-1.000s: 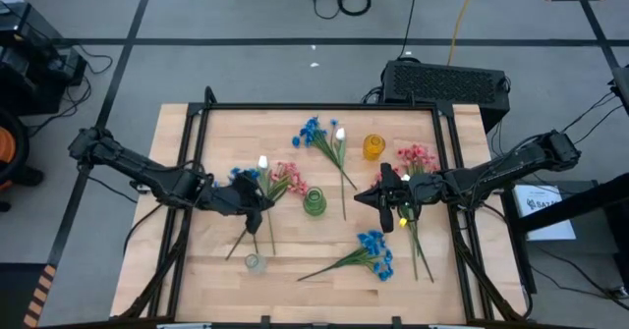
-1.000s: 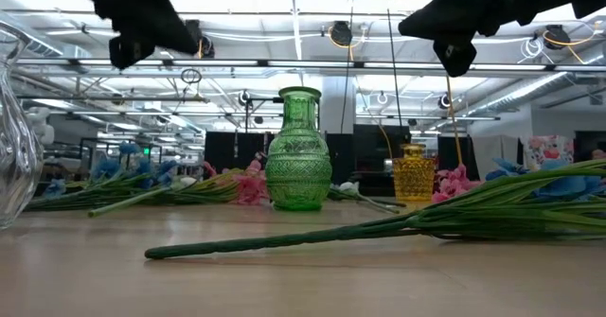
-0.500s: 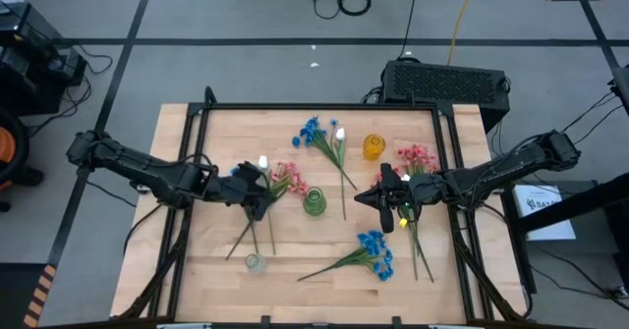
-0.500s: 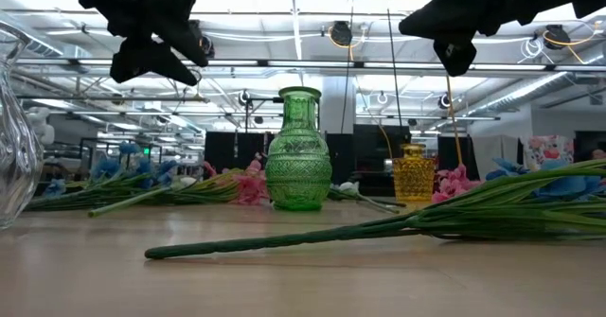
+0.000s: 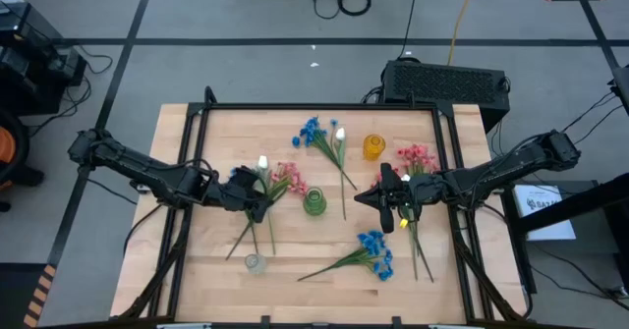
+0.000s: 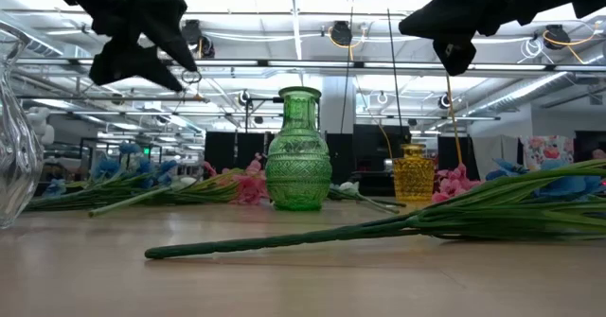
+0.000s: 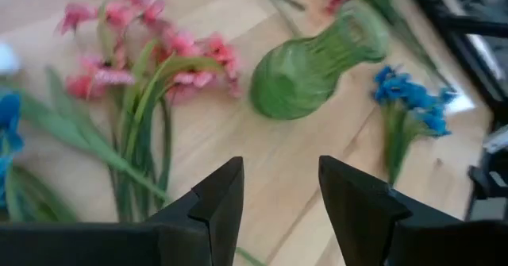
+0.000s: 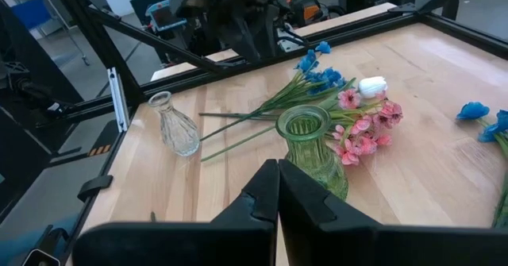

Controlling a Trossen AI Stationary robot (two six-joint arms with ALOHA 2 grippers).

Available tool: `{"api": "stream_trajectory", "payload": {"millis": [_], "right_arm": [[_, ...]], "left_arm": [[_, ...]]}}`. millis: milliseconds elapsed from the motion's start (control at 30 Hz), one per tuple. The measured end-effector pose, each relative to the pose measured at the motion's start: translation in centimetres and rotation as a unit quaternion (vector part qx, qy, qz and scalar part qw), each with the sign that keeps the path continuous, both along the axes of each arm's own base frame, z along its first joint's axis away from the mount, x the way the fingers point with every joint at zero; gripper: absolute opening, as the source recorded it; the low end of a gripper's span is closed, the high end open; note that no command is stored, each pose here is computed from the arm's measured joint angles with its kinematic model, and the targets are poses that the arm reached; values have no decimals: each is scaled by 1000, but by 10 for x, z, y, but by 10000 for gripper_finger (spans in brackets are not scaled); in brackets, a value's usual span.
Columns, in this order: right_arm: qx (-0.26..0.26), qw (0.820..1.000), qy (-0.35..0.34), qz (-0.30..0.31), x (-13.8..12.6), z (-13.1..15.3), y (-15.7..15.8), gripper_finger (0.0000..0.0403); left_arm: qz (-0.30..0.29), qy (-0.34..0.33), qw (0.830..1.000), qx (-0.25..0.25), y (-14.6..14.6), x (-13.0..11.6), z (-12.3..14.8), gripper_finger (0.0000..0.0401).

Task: Sort flowers into vase by color
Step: Put the left white flower into the green vase

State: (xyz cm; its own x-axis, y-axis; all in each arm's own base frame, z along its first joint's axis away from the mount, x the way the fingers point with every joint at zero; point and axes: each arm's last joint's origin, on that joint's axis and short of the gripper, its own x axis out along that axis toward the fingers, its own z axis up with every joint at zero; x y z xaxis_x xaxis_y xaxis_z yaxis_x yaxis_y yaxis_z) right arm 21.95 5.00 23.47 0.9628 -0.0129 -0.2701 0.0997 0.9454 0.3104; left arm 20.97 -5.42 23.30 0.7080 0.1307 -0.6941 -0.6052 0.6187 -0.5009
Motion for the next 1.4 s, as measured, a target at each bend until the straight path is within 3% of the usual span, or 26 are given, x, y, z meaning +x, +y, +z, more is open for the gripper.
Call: {"api": "stream_trajectory", "payload": {"millis": [167, 367, 767, 1400], "right_arm": [[0, 1000, 0, 0, 0, 0, 0, 0], [0, 1000, 0, 0, 0, 0, 0, 0], [-5, 1000, 5, 1, 0, -1, 0, 0], [-6, 1000, 9, 1, 0, -2, 0, 0]], "left_arm": [[34, 54, 998, -16, -2, 2, -16, 197], [33, 91, 995, -13, -4, 10, -31, 223], [26, 115, 993, -22, -8, 13, -41, 223], [86, 172, 977, -91, -3, 32, -75, 223]]}}
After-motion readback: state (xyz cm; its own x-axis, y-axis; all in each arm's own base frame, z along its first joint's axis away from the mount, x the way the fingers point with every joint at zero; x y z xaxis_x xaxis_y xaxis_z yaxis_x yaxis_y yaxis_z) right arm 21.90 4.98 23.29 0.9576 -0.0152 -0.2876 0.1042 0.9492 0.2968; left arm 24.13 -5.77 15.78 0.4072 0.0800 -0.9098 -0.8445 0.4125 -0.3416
